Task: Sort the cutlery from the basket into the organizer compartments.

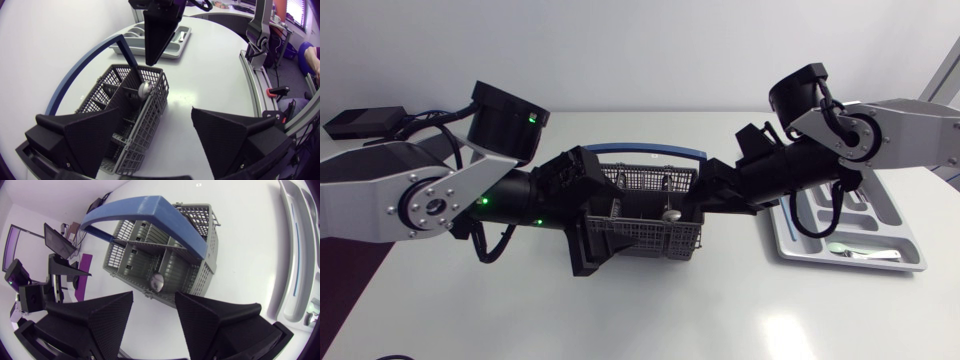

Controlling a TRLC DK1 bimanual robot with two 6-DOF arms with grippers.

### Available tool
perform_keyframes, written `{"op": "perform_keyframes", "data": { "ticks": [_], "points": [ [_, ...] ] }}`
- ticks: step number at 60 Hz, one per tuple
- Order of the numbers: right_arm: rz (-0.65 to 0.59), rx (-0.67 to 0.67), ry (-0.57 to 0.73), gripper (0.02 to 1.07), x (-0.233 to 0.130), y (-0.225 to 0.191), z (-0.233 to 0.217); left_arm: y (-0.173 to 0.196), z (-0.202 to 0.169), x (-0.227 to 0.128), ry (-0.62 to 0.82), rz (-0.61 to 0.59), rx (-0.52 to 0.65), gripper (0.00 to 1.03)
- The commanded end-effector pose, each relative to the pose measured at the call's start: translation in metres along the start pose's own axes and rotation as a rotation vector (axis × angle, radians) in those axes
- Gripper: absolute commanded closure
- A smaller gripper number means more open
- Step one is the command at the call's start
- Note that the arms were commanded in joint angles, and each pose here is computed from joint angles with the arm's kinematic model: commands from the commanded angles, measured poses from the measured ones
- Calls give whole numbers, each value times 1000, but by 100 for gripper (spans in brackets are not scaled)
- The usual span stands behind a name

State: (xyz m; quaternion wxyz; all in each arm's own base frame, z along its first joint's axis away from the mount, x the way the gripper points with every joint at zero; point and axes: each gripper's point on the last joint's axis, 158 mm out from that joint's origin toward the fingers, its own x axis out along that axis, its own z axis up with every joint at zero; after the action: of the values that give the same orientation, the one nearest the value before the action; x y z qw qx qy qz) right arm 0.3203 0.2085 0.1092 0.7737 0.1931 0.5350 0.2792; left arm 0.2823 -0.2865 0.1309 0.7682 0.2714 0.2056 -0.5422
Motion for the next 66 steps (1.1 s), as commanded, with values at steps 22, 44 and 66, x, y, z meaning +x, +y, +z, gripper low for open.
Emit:
{"op": "perform_keyframes", "data": {
  "ticks": [22, 44, 66],
  "points": [
    [-22, 39, 64, 52, 25, 1, -3, -7, -31, 22, 35, -11, -1, 5],
    [-43, 50, 69, 59, 42, -6, -4, 0, -32, 32, -8, 32, -53, 5],
    [-30, 45, 60, 71, 49, -1, -3, 1, -38, 39, -7, 59, -91, 5]
  ]
}}
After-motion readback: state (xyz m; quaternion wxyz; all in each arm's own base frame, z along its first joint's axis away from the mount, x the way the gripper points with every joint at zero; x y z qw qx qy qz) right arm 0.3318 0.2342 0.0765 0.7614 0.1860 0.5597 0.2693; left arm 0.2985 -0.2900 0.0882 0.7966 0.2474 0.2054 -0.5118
